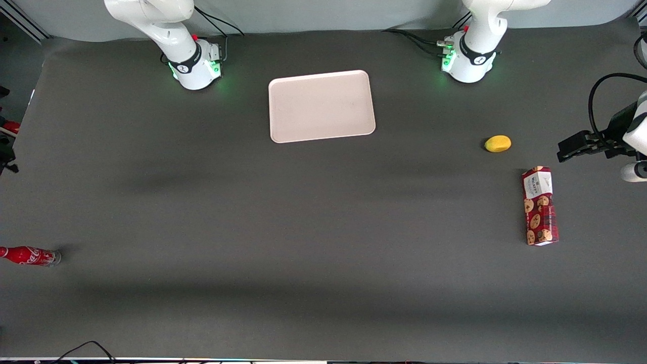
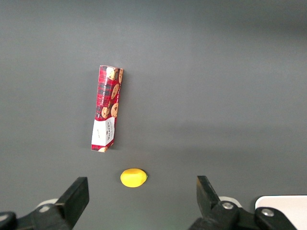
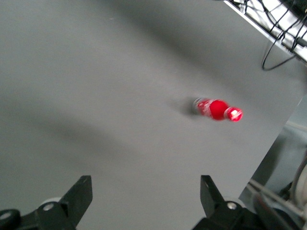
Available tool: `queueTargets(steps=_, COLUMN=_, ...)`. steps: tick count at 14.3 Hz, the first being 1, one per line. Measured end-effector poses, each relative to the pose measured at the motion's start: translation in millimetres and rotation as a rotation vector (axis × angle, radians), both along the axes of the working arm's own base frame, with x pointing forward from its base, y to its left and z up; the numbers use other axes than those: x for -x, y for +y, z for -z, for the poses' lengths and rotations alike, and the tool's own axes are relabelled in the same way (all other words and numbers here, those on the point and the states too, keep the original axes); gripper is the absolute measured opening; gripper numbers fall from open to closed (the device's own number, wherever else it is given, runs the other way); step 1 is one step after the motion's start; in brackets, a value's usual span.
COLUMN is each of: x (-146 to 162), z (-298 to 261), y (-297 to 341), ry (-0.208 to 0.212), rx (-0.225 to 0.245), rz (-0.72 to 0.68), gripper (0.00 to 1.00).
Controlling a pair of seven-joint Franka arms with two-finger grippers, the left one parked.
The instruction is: Place coke bottle on tray
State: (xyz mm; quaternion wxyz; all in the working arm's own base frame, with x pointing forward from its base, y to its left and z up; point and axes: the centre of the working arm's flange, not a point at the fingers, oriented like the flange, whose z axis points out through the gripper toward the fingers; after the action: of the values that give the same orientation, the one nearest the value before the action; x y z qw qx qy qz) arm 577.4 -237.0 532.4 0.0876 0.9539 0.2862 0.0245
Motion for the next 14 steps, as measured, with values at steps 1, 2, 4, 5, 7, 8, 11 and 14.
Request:
queueTargets(steps=1, x=-11, z=13, y=-20, ry=0.002, rx=0.000, rz=-0.047, gripper=1.00)
queueTargets(steps=2, x=-22, z=24, y=-35, ry=0.005, rx=0.001, rz=-0.099, gripper=1.00)
queueTargets(steps=4, x=-46, z=48, y=-51, ry=0.025, rx=0.013, rz=-0.199, gripper=1.00)
queueTargets(steps=5, x=-56, z=58, y=-58, ry=0.022, rx=0.034, rz=-0.244, gripper=1.00)
queueTargets(steps=7, x=-64, z=81, y=-81, ry=0.000, rx=0.066, rz=-0.320, gripper=1.00)
queueTargets(steps=8, x=-62, z=98, y=-97, ry=-0.001, rx=0.053, rz=-0.343, gripper=1.00)
queueTargets(steps=11, x=-63, z=147, y=-133, ry=-0.021, rx=-0.009, rz=-0.396, gripper=1.00)
queueTargets(steps=14, x=-82, z=163, y=-142, ry=-0.041, rx=-0.003, rz=-0.410, gripper=1.00)
